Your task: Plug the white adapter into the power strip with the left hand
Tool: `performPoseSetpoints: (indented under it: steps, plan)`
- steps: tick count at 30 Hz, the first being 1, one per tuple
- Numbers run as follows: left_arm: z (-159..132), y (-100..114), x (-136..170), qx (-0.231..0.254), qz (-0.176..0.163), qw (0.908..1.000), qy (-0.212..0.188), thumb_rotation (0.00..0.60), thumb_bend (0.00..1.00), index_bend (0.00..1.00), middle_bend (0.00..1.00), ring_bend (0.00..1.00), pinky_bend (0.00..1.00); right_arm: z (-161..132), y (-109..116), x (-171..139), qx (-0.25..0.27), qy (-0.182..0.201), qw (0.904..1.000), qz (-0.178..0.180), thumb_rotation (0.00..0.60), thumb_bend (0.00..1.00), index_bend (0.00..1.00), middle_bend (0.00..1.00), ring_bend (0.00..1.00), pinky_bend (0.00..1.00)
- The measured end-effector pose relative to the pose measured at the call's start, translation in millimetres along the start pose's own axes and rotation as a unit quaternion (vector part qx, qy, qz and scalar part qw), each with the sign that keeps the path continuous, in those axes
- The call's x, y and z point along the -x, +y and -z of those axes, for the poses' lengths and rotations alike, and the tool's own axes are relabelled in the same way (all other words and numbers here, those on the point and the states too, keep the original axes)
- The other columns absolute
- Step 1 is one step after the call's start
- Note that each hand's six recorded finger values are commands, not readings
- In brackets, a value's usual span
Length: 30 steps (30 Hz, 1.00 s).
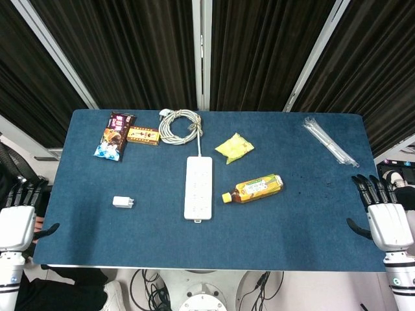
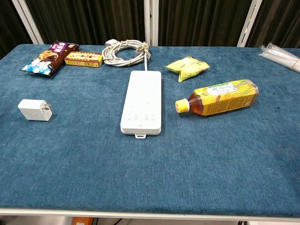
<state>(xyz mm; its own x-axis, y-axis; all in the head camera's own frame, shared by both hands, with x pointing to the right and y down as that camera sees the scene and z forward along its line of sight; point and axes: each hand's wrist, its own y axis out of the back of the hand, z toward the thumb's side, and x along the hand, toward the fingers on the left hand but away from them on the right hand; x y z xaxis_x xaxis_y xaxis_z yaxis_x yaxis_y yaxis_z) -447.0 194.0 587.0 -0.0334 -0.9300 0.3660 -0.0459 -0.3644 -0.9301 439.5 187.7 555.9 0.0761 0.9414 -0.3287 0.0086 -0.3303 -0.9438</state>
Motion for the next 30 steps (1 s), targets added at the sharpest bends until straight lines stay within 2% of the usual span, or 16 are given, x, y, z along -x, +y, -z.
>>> performPoseSetpoints:
  steps: [4, 12, 20, 24, 30]
  plan:
    - [-10.9, -10.3, -24.8, 0.007, 0.018, 0.9997, -0.016, 0.6, 0.0, 0.09, 0.09, 0.01, 0.0, -0.9, 5.7, 1.0, -0.004, 0.006, 0.9999, 0.009, 0.6, 0.08, 0.0, 0.07, 0.0, 0.0]
    - [-34.9, -50.4, -73.5, -0.002, 0.07, 0.9969, -0.037, 0.6, 0.0, 0.09, 0.09, 0.01, 0.0, -1.9, 27.5, 5.0, -0.023, 0.012, 0.999, 0.037, 0.6, 0.08, 0.0, 0.07, 0.0, 0.0]
    - [-50.3, -81.2, -92.1, -0.004, 0.075, 0.9964, -0.038, 0.6, 0.0, 0.09, 0.09, 0.01, 0.0, -1.2, 24.4, 3.6, -0.018, 0.006, 0.9994, 0.028, 0.6, 0.08, 0.0, 0.07, 0.0, 0.0]
    - [-66.4, -90.0, -99.3, 0.012, 0.073, 0.996, -0.051, 0.6, 0.0, 0.09, 0.09, 0.01, 0.0, -1.1, 22.4, 2.8, -0.015, 0.004, 0.9995, 0.027, 0.6, 0.08, 0.0, 0.07, 0.0, 0.0]
    - [-82.2, -107.3, -111.0, 0.006, 0.084, 0.9945, -0.062, 0.6, 0.0, 0.09, 0.09, 0.01, 0.0, -0.9, 21.9, 1.6, -0.013, 0.003, 0.9996, 0.026, 0.6, 0.08, 0.0, 0.07, 0.0, 0.0]
